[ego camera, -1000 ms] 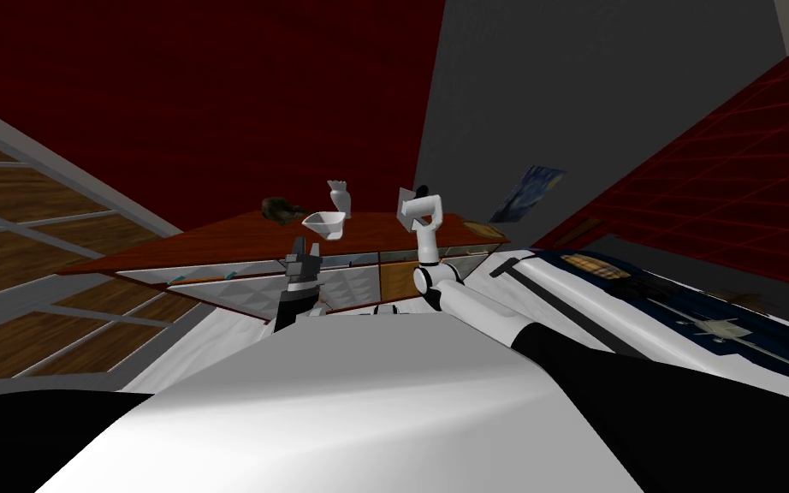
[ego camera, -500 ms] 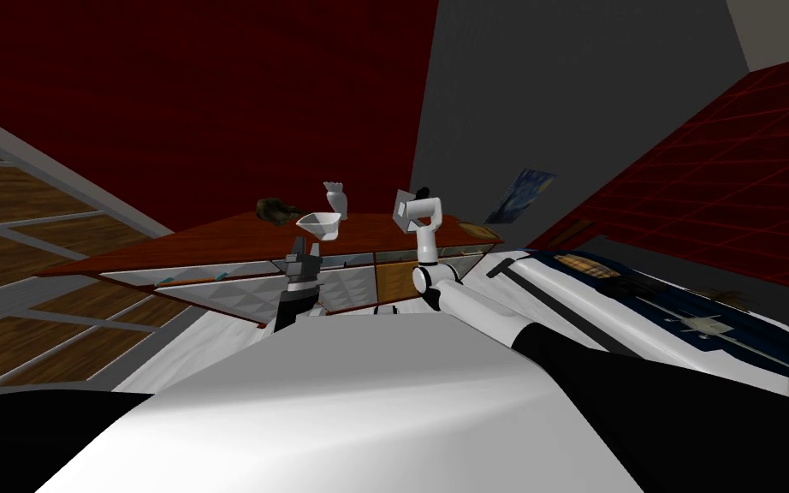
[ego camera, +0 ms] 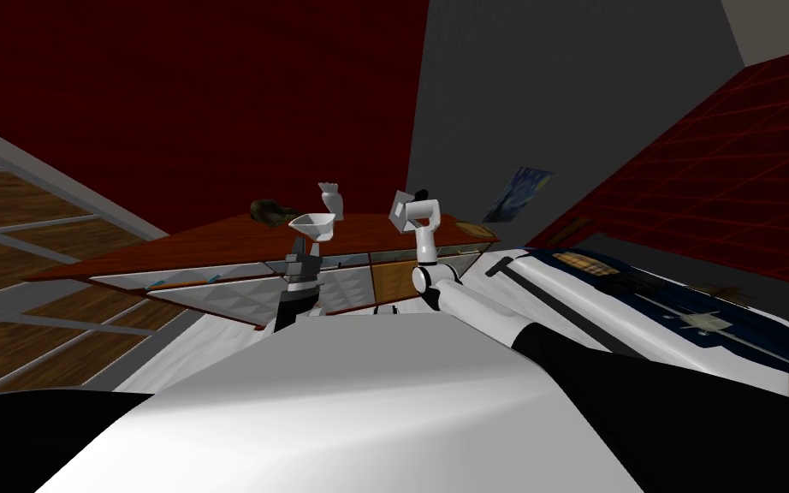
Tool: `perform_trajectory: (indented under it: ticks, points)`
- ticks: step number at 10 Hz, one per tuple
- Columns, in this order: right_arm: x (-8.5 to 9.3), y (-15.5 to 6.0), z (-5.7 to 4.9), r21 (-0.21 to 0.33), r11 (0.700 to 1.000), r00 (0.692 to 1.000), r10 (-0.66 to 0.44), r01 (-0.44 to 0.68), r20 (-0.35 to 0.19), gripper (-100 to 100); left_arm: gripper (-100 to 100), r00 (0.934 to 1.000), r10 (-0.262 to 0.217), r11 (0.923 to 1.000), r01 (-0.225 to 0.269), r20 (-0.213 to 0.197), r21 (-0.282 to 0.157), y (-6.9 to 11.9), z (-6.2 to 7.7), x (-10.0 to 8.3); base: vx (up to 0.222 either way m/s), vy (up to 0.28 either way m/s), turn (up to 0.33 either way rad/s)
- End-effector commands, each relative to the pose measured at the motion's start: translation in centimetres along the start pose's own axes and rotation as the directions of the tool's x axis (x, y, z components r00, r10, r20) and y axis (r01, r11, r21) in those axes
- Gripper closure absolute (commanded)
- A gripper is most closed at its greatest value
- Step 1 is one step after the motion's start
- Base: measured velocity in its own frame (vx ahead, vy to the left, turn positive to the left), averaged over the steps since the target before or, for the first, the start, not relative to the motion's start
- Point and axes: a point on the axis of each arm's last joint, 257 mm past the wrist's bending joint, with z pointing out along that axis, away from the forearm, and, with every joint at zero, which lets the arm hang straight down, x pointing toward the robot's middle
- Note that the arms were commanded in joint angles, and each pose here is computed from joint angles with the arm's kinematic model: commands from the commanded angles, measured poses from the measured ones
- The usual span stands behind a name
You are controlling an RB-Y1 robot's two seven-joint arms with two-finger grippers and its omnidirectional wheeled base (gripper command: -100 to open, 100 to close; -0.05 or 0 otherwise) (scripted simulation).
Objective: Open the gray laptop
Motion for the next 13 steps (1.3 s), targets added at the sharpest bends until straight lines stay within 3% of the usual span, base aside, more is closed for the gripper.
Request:
perform_trajectory:
  ticks: [1, 3, 4, 7, 9, 10, 13]
  points:
    - [4.3, -0.4, 1.3, -0.010, 0.996, 0.994, 0.083, -0.084, -0.071, 100, 0, 1.0000, 0.000, 1.0000, 0.000, 0.000, 0.000, 0.0, 0.0, 0.0, -0.005, -0.057, -0.014]
    - [6.4, -0.3, 2.0, -0.018, 0.987, 0.981, 0.159, -0.162, -0.107, 100, 0, 1.0000, 0.000, 1.0000, 0.000, 0.000, 0.000, 0.0, 0.0, 0.0, -0.012, -0.060, 0.001]
    - [6.4, -0.3, 2.0, -0.018, 0.987, 0.981, 0.159, -0.162, -0.107, 100, 0, 1.0000, 0.000, 1.0000, 0.000, 0.000, 0.000, 0.0, 0.0, 0.0, -0.004, -0.040, -0.030]
    - [9.7, 0.0, 2.9, -0.019, 0.959, 0.948, 0.275, -0.281, -0.160, 100, 0, 1.0000, 0.000, 1.0000, 0.000, 0.000, 0.000, 0.0, 0.0, 0.0, 0.008, -0.062, -0.018]
    - [8.9, -0.1, 2.6, -0.021, 0.962, 0.953, 0.267, -0.273, -0.146, 100, 0, 1.0000, 0.000, 1.0000, 0.000, 0.000, 0.000, 0.0, 0.0, 0.0, 0.000, -0.033, -0.006]
    - [7.9, -2.9, 3.1, 0.013, 0.973, 0.966, 0.231, -0.231, -0.119, -100, 0, 1.0000, 0.000, 1.0000, 0.000, 0.000, 0.000, 0.0, 0.0, 0.0, -0.006, -0.018, 0.030]
    - [6.4, -6.3, 3.4, 0.060, 0.987, 0.984, 0.153, -0.148, -0.088, -100, 0, 1.0000, 0.000, 1.0000, 0.000, 0.000, 0.000, 0.0, 0.0, 0.0, 0.005, -0.026, 0.039]
